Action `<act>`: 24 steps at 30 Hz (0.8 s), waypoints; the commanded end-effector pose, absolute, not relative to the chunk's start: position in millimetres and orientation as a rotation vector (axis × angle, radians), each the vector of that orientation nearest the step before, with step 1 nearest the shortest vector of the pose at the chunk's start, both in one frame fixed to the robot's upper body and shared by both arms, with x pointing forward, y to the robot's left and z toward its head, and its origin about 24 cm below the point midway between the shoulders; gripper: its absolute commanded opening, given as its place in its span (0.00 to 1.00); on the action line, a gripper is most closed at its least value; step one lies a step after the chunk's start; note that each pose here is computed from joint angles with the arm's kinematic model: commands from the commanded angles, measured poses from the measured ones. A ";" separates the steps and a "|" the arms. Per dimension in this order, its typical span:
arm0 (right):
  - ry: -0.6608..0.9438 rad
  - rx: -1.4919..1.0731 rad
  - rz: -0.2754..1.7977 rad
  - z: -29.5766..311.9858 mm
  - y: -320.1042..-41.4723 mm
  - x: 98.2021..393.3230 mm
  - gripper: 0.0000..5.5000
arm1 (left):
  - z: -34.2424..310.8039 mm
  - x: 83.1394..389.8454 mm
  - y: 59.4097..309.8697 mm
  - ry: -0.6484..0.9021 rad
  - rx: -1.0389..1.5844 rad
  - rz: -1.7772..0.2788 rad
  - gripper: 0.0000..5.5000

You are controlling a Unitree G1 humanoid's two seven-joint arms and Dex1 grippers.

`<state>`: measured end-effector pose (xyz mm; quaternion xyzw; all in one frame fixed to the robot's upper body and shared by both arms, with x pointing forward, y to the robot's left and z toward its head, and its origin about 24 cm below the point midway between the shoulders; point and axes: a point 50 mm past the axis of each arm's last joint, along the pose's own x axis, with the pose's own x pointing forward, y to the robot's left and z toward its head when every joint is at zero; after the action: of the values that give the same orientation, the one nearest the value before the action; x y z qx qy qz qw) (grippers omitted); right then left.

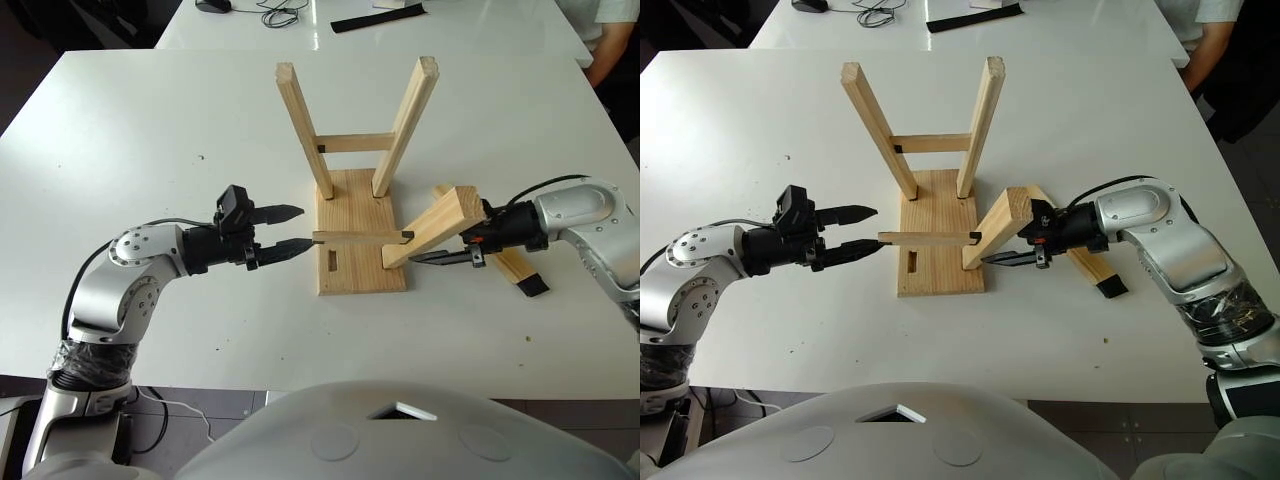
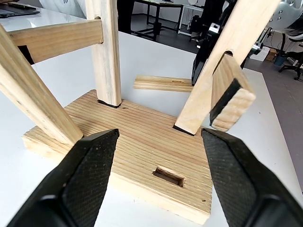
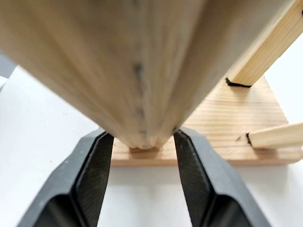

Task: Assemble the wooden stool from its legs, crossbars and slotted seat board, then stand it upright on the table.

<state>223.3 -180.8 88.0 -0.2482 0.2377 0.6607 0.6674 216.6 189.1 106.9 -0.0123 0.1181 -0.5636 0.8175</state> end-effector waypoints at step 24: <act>0.547 -0.347 0.491 82.6 -304.1 158.9 0.77 | 112.2 193.8 227.0 0.208 -0.049 -0.930 0.59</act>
<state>163.0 -300.9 89.8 -0.1810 0.2609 0.2435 0.9164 190.1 228.3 108.0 -0.0298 0.1076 -0.4479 0.8871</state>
